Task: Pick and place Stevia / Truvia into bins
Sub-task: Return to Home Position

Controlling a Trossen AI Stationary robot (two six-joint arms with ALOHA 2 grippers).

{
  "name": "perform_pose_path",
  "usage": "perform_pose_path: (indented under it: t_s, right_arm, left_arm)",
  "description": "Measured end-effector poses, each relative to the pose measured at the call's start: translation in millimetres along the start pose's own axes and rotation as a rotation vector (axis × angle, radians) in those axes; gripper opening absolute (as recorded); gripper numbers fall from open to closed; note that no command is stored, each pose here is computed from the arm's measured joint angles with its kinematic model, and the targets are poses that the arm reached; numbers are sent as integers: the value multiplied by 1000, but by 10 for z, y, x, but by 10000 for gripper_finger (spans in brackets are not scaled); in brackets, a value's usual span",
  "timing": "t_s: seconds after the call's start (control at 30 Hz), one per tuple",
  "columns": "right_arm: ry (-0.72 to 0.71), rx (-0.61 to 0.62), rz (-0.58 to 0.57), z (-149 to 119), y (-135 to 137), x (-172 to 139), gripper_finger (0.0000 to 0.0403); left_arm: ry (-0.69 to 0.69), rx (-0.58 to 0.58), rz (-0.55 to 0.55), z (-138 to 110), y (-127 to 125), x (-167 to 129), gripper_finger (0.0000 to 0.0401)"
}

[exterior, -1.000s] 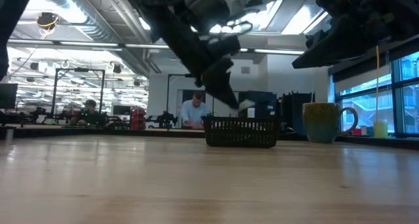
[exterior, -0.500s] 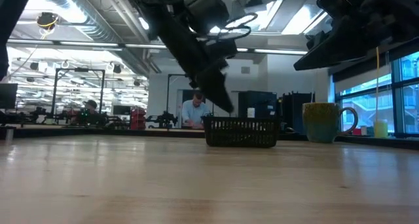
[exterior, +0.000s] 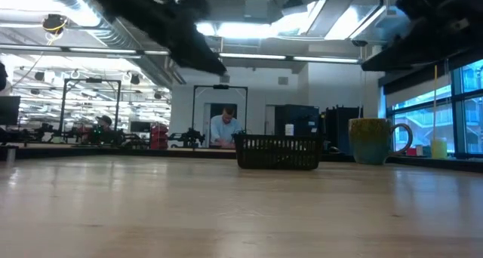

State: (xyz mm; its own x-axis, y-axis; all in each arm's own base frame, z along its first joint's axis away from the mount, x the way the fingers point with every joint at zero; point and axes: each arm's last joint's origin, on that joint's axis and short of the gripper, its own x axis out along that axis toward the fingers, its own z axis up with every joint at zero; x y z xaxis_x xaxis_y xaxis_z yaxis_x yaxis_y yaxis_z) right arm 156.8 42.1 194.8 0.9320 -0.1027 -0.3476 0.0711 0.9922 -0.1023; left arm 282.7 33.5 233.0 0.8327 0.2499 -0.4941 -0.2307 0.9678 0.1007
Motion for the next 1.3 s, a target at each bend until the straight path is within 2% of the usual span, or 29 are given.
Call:
perform_pose_path:
  t_s: [0.3, 0.43, 0.7, 0.87, 1.03, 1.3]
  right_arm:
    - [-273, 146, -38, -175, -235, -343, 90]
    - [-303, 155, -52, -226, -288, -432, 90]
    - [-349, 183, -48, -256, -338, -566, 90]
    - [-345, 184, -46, -295, -354, -609, 90]
    - [-330, 173, -48, -313, -355, -608, 90]
    - [-316, 166, -49, -327, -353, -604, 90]
  left_arm:
    - [-397, -21, 10, -470, 85, -594, 40]
    - [-490, -39, 22, -648, 112, -761, 26]
    - [-563, -77, 25, -914, 140, -951, 3]
    - [-573, -109, 81, -1035, 165, -1012, 5]
    - [-593, -122, 86, -1135, 174, -1059, 7]
    - [-542, -140, 81, -1224, 187, -1145, 5]
